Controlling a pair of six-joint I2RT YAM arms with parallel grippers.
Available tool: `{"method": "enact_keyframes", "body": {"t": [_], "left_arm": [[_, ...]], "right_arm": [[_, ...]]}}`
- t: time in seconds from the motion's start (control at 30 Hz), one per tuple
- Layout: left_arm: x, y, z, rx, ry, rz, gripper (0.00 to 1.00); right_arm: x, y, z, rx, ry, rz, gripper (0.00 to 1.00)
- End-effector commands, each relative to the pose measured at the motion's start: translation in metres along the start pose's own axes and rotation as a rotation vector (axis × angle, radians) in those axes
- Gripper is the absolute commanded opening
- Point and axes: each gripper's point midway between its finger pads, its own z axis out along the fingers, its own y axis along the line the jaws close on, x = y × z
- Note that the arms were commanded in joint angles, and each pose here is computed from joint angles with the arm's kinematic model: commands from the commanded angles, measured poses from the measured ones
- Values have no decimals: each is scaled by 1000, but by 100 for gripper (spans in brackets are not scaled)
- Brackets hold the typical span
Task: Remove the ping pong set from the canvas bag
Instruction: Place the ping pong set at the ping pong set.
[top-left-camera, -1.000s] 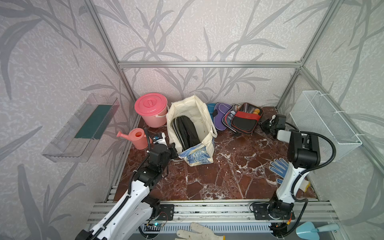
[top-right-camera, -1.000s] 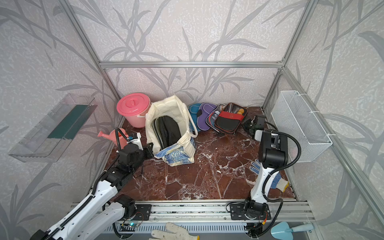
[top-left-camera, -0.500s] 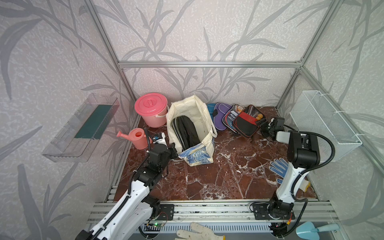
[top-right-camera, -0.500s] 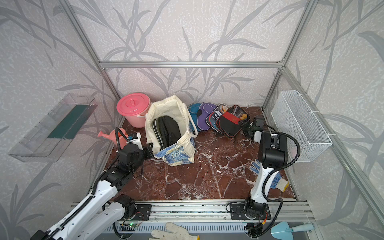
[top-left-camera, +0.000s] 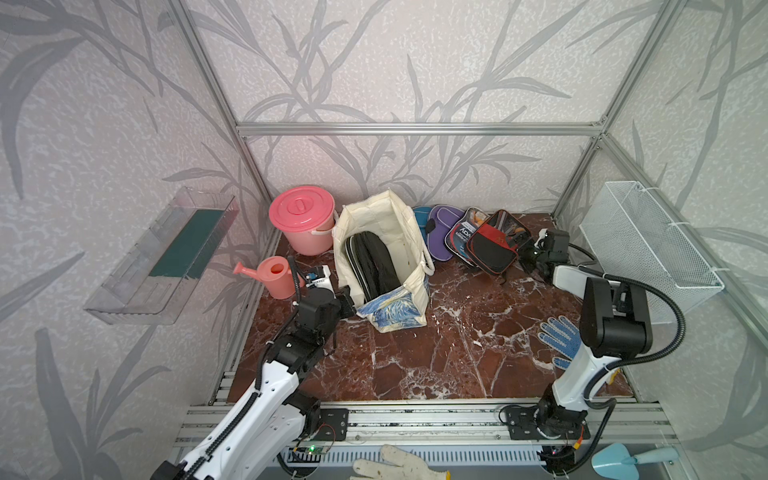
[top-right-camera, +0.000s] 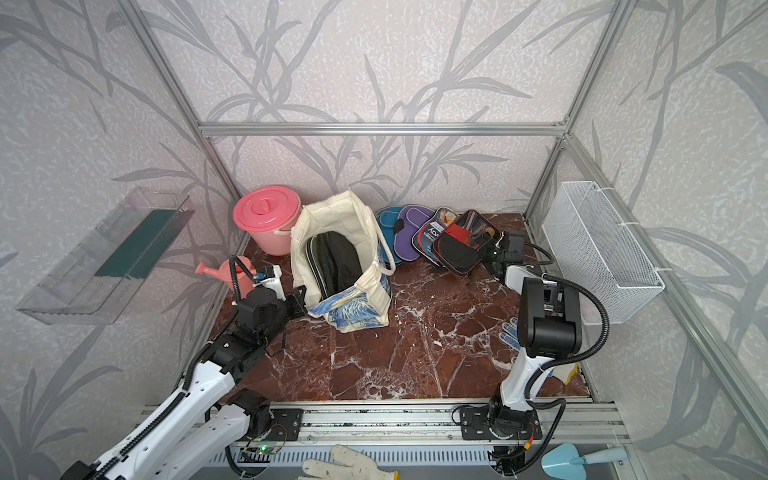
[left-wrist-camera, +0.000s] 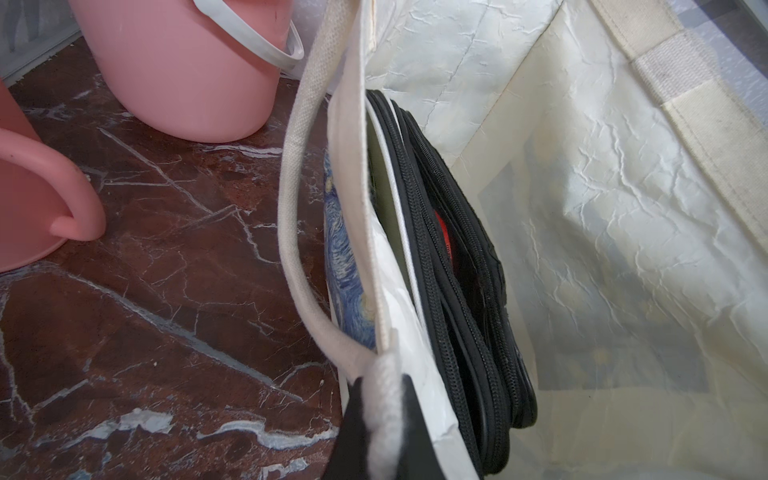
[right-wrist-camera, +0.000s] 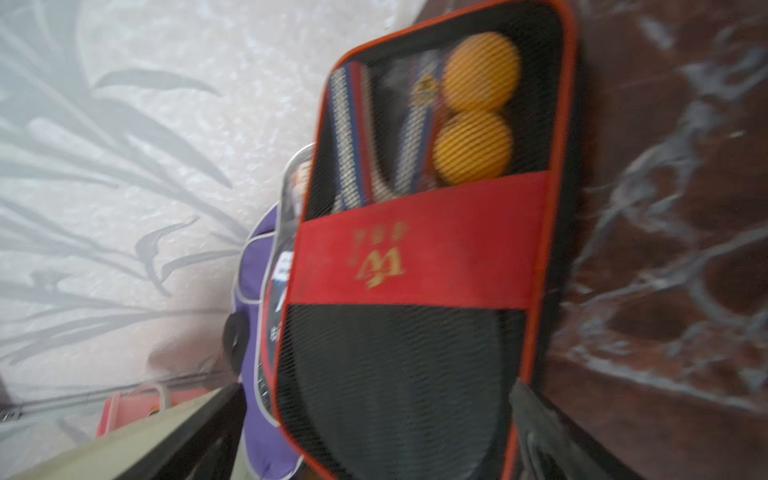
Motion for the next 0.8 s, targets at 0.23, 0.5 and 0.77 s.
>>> {"method": "enact_keyframes", "body": {"t": [0.23,0.5,0.77], "left_arm": [[-17,-10,-12,20,-15,-40,4],[-14,-12,-6,33,-6,-51,14],[-15,-9,-6,27,-31,-64,0]], "right_arm": [[93,199,-60,-183,143,-586,99],[190,271,-105,-227,329,-929,99],[236,261,-118,-129,463,-1049,98]]}}
